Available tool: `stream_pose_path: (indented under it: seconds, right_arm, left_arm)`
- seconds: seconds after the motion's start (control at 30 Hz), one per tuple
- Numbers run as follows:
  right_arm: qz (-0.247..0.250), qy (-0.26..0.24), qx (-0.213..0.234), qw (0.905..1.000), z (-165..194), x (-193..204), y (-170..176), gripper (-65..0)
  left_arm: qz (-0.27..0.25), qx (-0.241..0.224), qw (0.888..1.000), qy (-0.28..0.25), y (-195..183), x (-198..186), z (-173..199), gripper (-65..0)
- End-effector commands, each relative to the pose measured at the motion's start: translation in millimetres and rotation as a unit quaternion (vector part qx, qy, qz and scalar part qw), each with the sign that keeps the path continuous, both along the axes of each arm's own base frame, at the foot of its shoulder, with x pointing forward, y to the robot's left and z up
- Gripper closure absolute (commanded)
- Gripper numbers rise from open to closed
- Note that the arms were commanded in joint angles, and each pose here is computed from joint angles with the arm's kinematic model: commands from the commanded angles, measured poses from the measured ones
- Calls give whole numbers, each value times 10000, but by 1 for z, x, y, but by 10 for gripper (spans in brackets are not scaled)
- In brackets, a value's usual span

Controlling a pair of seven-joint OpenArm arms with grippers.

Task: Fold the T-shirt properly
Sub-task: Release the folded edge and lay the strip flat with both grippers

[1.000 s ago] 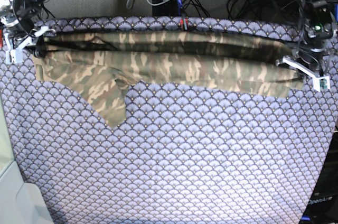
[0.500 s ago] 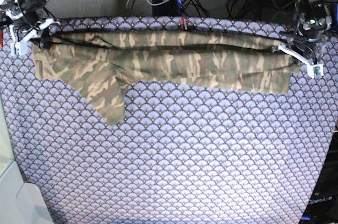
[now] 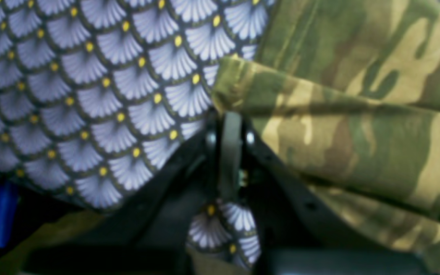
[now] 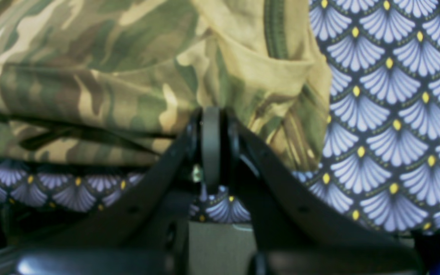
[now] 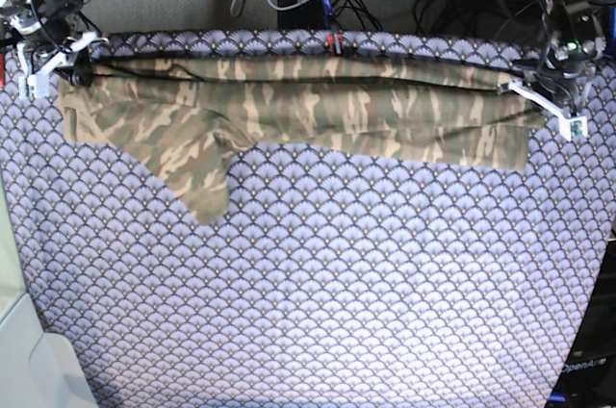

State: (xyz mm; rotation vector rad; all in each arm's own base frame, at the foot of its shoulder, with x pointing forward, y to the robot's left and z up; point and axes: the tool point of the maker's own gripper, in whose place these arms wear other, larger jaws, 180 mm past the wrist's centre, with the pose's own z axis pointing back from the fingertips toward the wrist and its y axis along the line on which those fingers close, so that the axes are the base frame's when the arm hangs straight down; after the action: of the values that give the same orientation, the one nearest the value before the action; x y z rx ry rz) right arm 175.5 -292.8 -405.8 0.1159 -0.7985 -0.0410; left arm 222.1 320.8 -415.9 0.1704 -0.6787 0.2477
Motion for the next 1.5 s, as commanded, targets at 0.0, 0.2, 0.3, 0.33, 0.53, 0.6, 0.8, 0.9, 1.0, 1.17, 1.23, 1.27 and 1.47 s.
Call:
stream_pose_path:
  seconds: [0.0,0.2,0.3,0.33,0.53,0.6,0.8,0.9,1.0,1.17,1.23,1.27,1.47]
  right_arm:
    - [-36,-76,-120,9999,7,1,-11,0]
    - [-117,80,-49,9999,-4,-7,-16,0]
    - [-117,90,-43,9999,-4,-7,-16,-15]
    - [-106,153,-46,9998,-5,-8,-15,-42]
    - [-421,350,-181,9983,-2,-19,-37,-221]
    - [-653,244,-252,9973,6,-18,-52,-253]
    - [-1129,291,-402,9924,16,-27,-83,-269]
    - [-1084,300,-402,9928,16,-26,-81,-269]
    - [-1088,319,-381,9928,14,-27,-80,-270]
    - [-1088,327,-386,9928,14,-27,-80,-272]
    - [-1060,310,-452,9928,18,-25,-84,-272]
    - [-1055,301,-465,9929,18,-24,-85,-272]
    - [-1085,183,-502,9927,25,-18,-89,-272]
  left_arm:
    - [31,196,9997,-147,11,6,11,-10]
    - [-24,186,9997,-148,7,7,11,-138]
    - [-58,193,9996,-176,5,9,13,-266]
    - [-55,173,9997,-179,5,9,12,-299]
    - [-62,147,9997,-206,4,10,13,-326]
    - [-64,150,9996,-213,4,10,14,-326]
    - [-211,313,9977,-565,-2,21,41,-326]
    - [-239,327,9971,-642,-5,24,48,-327]
    - [-228,336,9970,-659,-4,25,49,-327]
    - [-366,248,9946,-934,-16,27,67,-327]
    - [-419,-25,9925,-1147,-26,31,76,-327]
    - [-419,-135,9918,-1202,-29,32,77,-327]
    - [-669,-565,9896,-1137,-59,45,60,-327]
